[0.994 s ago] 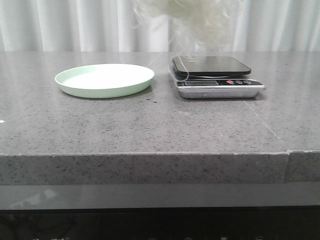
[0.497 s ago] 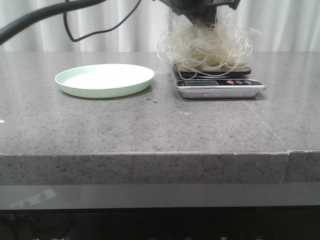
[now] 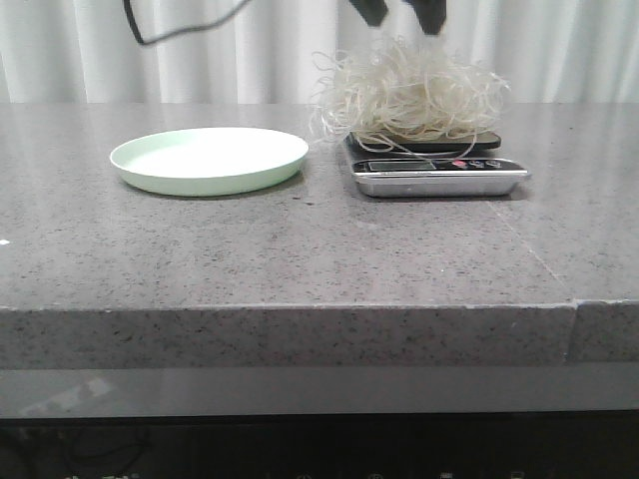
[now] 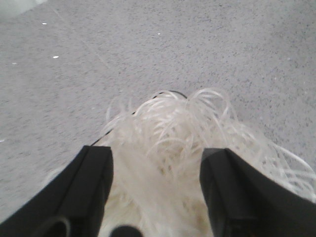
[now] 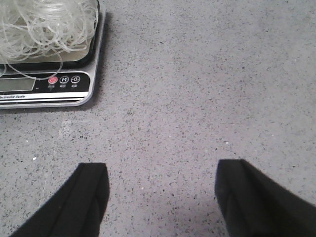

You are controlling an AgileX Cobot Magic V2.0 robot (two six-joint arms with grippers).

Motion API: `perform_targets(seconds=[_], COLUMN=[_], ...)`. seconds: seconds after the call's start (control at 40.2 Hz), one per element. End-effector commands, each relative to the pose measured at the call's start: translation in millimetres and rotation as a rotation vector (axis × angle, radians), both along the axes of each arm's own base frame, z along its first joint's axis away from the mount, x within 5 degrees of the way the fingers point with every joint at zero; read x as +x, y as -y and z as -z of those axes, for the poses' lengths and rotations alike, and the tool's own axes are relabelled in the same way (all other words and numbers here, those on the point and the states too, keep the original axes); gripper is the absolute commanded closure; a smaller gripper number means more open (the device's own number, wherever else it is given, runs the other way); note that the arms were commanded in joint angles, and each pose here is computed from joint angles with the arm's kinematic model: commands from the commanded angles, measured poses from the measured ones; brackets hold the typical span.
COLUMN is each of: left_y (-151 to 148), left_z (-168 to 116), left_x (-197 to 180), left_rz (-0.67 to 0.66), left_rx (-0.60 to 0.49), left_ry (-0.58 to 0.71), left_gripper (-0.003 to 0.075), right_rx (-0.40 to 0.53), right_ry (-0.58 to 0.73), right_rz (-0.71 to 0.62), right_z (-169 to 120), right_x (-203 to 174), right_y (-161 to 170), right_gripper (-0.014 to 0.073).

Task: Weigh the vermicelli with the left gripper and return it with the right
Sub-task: 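Open the left gripper to drop the vermicelli onto the scale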

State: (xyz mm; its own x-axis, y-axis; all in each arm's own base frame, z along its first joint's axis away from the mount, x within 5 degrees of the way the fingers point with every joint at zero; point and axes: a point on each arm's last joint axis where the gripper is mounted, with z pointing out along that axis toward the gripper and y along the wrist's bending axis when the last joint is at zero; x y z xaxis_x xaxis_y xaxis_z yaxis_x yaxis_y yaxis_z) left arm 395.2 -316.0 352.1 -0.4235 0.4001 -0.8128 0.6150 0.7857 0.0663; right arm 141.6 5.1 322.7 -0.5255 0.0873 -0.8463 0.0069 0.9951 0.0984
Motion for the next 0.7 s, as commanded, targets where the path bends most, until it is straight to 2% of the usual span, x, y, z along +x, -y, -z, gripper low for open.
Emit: perform_targets(seconds=[0.0, 0.199, 0.323, 0.497, 0.671], left_y=[-28, -58, -67, -75, -98], left_z=[-87, -137, -149, -150, -132], left_x=[-34, -75, -102, -141, -178], left_rz=[-0.013, -0.034, -0.005, 0.064, 0.101], left_rx=[-0.085, -0.144, -0.168, -0.210, -0.215], left_ry=[0.163, 0.171, 0.188, 0.252, 0.247], left_gripper=[0.0239, 0.0239, 0.0239, 0.0239, 0.0239], right_rx=[-0.014, -0.014, -0.014, -0.014, -0.014], right_ry=[0.090, 0.090, 0.090, 0.090, 0.090], right_rz=[0.004, 0.004, 0.004, 0.004, 0.004], right_z=[-16, -16, -16, -16, -16], right_x=[4, 4, 4, 4, 4], right_y=[1, 1, 1, 1, 1], right_gripper=[0.0024, 0.0024, 0.0024, 0.0024, 0.0024])
